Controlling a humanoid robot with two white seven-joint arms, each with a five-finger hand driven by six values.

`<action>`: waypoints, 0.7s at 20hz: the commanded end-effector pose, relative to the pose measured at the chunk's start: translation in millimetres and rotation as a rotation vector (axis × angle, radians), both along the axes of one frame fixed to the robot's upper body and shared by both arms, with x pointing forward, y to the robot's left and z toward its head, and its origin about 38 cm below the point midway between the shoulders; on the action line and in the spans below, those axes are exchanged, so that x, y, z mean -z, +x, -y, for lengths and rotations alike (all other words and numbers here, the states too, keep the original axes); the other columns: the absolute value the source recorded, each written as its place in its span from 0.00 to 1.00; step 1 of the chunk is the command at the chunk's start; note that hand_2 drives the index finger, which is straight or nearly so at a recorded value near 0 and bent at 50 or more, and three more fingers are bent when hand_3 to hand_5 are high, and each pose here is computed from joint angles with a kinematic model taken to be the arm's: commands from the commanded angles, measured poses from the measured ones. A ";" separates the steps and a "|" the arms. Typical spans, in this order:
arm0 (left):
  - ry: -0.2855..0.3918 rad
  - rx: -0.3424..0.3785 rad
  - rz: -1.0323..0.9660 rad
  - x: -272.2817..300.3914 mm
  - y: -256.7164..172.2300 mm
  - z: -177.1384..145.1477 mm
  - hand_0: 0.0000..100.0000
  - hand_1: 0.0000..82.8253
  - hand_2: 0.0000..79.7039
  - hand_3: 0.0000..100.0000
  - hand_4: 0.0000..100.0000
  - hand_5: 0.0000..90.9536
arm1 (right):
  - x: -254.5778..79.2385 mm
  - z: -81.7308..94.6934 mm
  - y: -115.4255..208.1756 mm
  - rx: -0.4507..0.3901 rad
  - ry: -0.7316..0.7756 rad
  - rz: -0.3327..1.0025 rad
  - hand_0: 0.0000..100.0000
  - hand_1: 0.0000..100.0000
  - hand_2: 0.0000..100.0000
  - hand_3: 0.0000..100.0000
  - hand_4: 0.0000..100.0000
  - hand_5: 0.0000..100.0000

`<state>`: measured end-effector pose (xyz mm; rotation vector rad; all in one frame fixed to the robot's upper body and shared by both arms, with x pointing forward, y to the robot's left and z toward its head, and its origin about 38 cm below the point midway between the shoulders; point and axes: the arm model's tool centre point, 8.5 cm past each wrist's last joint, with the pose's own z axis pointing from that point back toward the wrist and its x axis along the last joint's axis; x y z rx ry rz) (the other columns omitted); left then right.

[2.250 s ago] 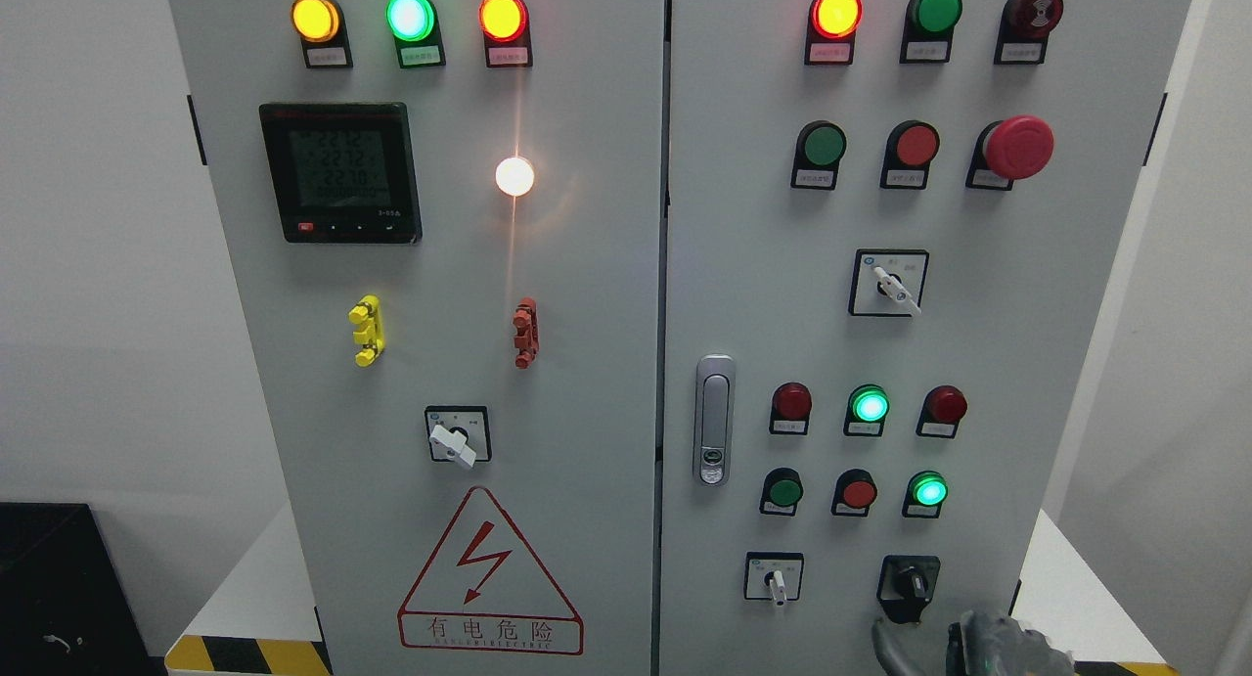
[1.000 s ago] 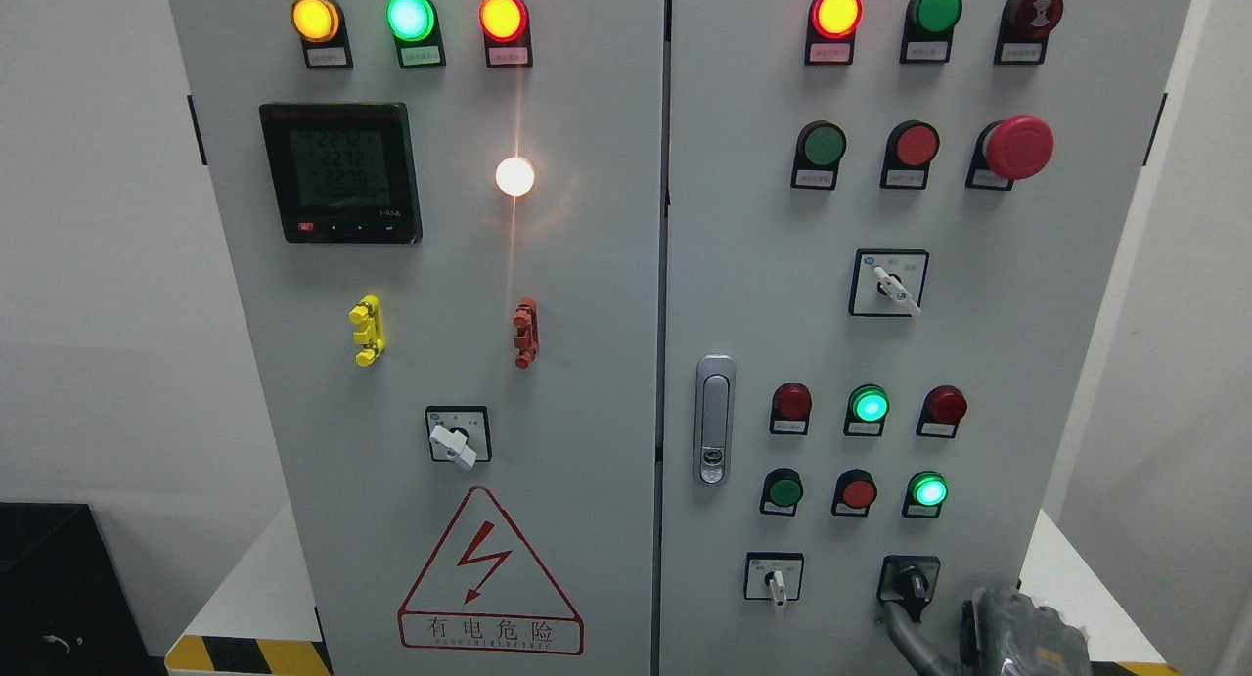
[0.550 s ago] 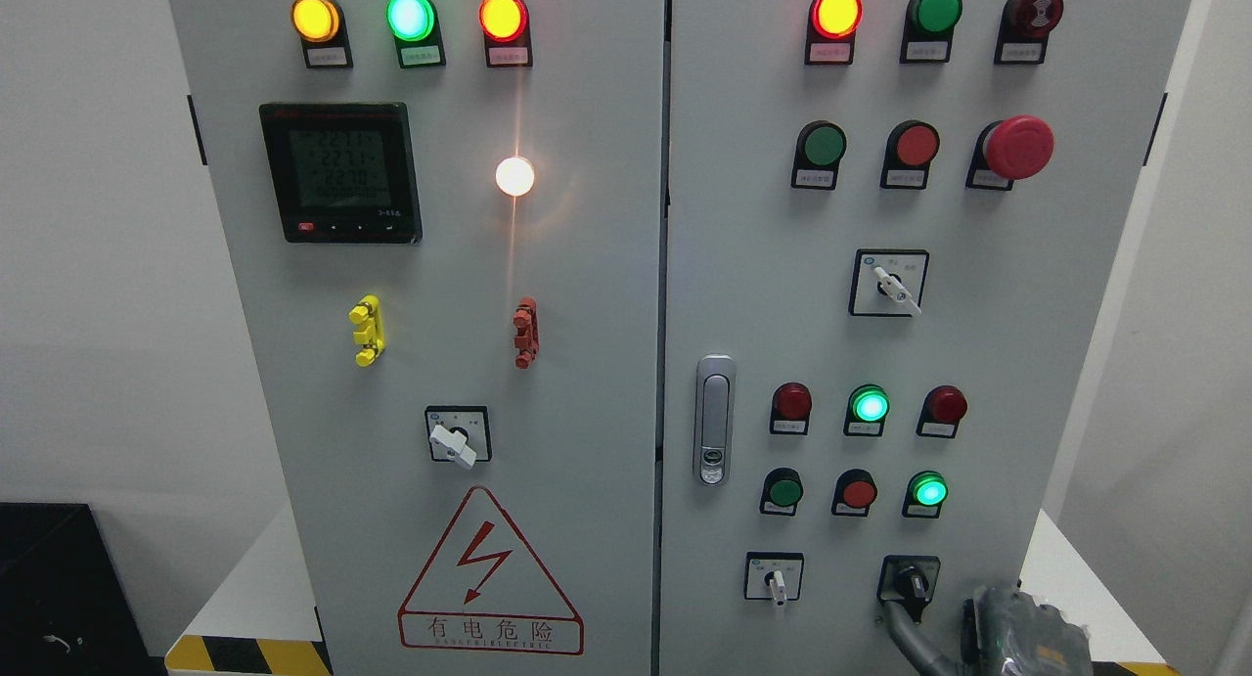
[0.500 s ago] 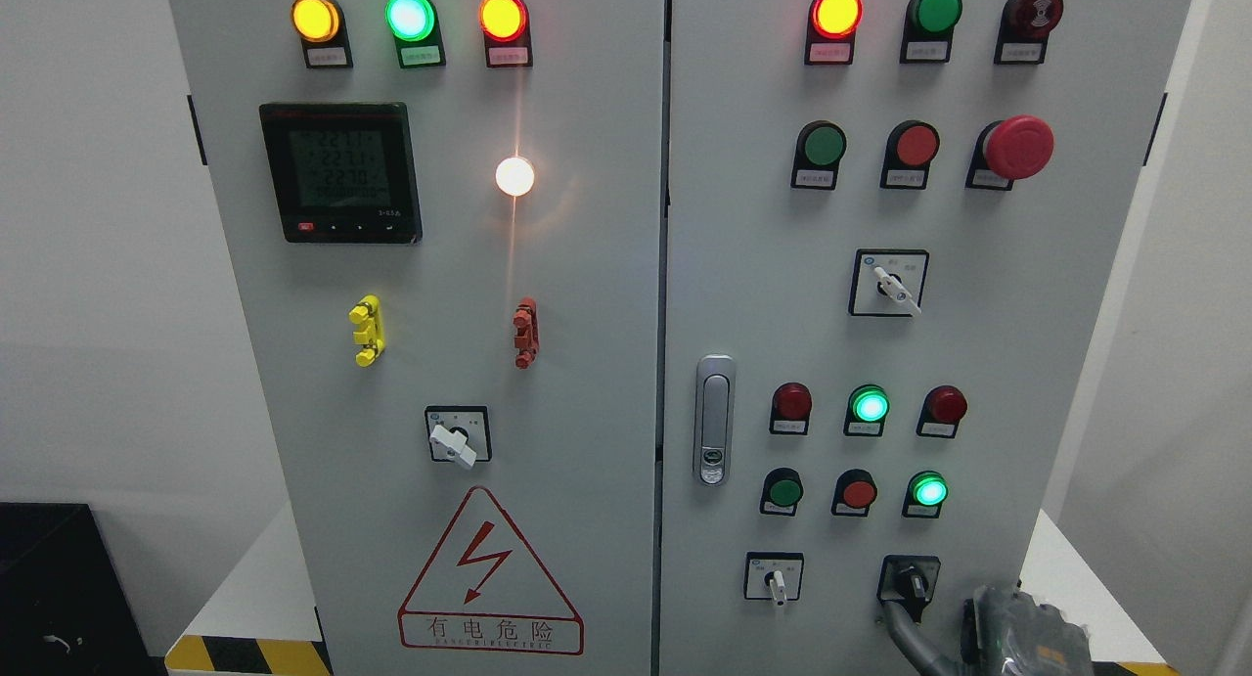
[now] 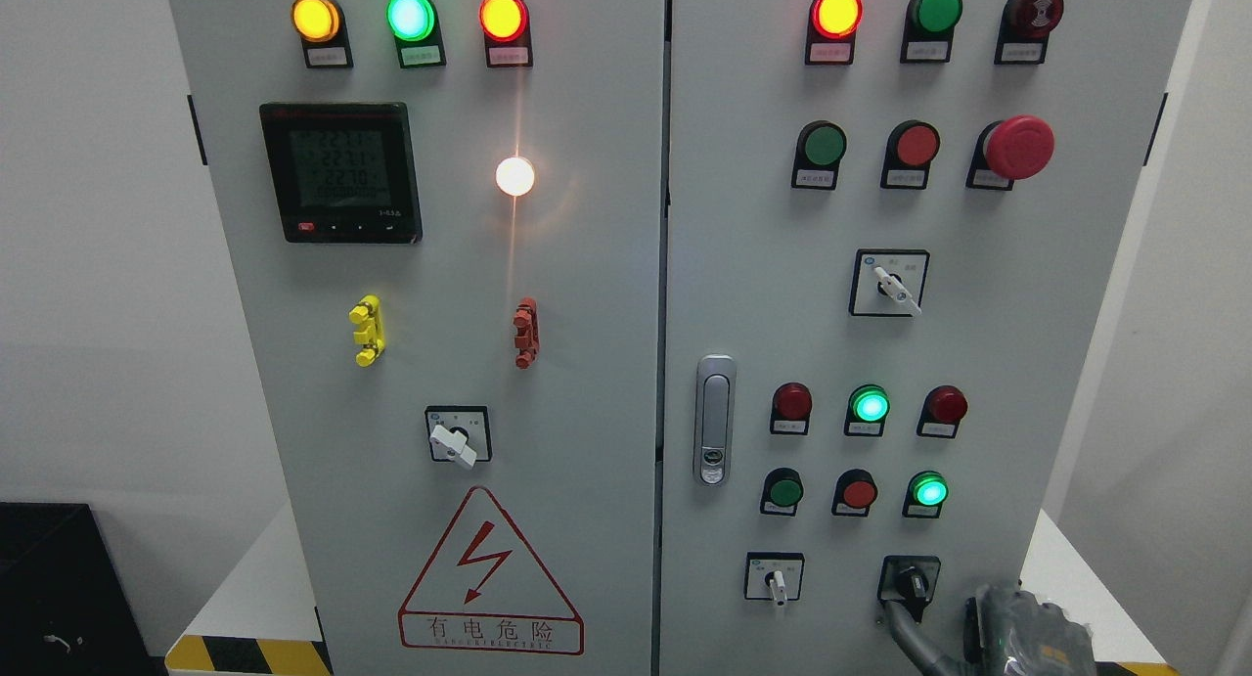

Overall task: Flip black knob to close circuit
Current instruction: 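Twist the black knob with the right hand fingers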

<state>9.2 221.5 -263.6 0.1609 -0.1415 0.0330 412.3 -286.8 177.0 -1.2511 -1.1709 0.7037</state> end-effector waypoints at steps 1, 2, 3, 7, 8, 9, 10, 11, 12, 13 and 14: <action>0.000 0.000 0.000 0.0 -0.1 -0.1 0.12 0.67 0.00 0.00 0.00 0.00 | -0.2 20.9 -4.4 0.055 0.010 0.003 0.00 0.00 0.95 1.00 1.00 0.99; -0.001 0.000 0.000 0.0 -0.1 0.1 0.12 0.67 0.00 0.00 0.00 0.00 | -0.2 21.0 -4.4 0.055 0.010 0.003 0.00 0.00 0.95 1.00 1.00 0.99; -0.001 0.000 0.002 0.0 0.5 0.1 0.12 0.67 0.00 0.00 0.00 0.00 | -0.2 21.5 -4.5 0.056 0.011 0.003 0.00 0.00 0.95 1.00 1.00 0.99; -0.001 0.000 0.000 0.0 -0.1 0.1 0.12 0.67 0.00 0.00 0.00 0.00 | 0.0 21.4 -4.4 0.055 0.013 0.002 0.00 0.00 0.95 1.00 1.00 0.99; -0.001 0.001 0.002 0.0 0.5 0.2 0.12 0.67 0.00 0.00 0.00 0.00 | -0.5 21.4 -4.6 0.055 0.013 0.003 0.00 0.00 0.95 1.00 1.00 0.99; -0.001 -0.002 0.000 0.0 -0.1 0.1 0.12 0.67 0.00 0.00 0.00 0.00 | -0.5 21.4 -4.6 0.055 0.013 0.003 0.00 0.00 0.95 1.00 1.00 0.99; -0.001 0.001 0.000 0.0 0.0 0.1 0.12 0.67 0.00 0.00 0.00 0.00 | -1.0 21.3 -4.7 0.054 0.014 0.005 0.00 0.00 0.95 1.00 1.00 0.99; 0.000 0.000 0.000 0.0 -0.1 -0.1 0.12 0.67 0.00 0.00 0.00 0.00 | -1.1 21.3 -4.7 0.054 0.015 0.007 0.00 0.00 0.95 1.00 1.00 0.99; 0.000 0.001 0.000 0.0 0.0 0.0 0.12 0.67 0.00 0.00 0.00 0.00 | -1.2 21.8 -4.7 0.055 0.014 0.007 0.00 0.00 0.95 1.00 1.00 0.99; -0.001 0.000 0.000 0.0 -0.1 0.1 0.12 0.67 0.00 0.00 0.00 0.00 | -1.7 21.8 -4.8 0.055 0.013 0.008 0.00 0.00 0.95 1.00 1.00 0.99; -0.001 0.000 0.000 0.0 -0.1 0.1 0.12 0.67 0.00 0.00 0.00 0.00 | -1.5 21.8 -4.9 0.055 0.017 0.008 0.00 0.00 0.95 1.00 1.00 1.00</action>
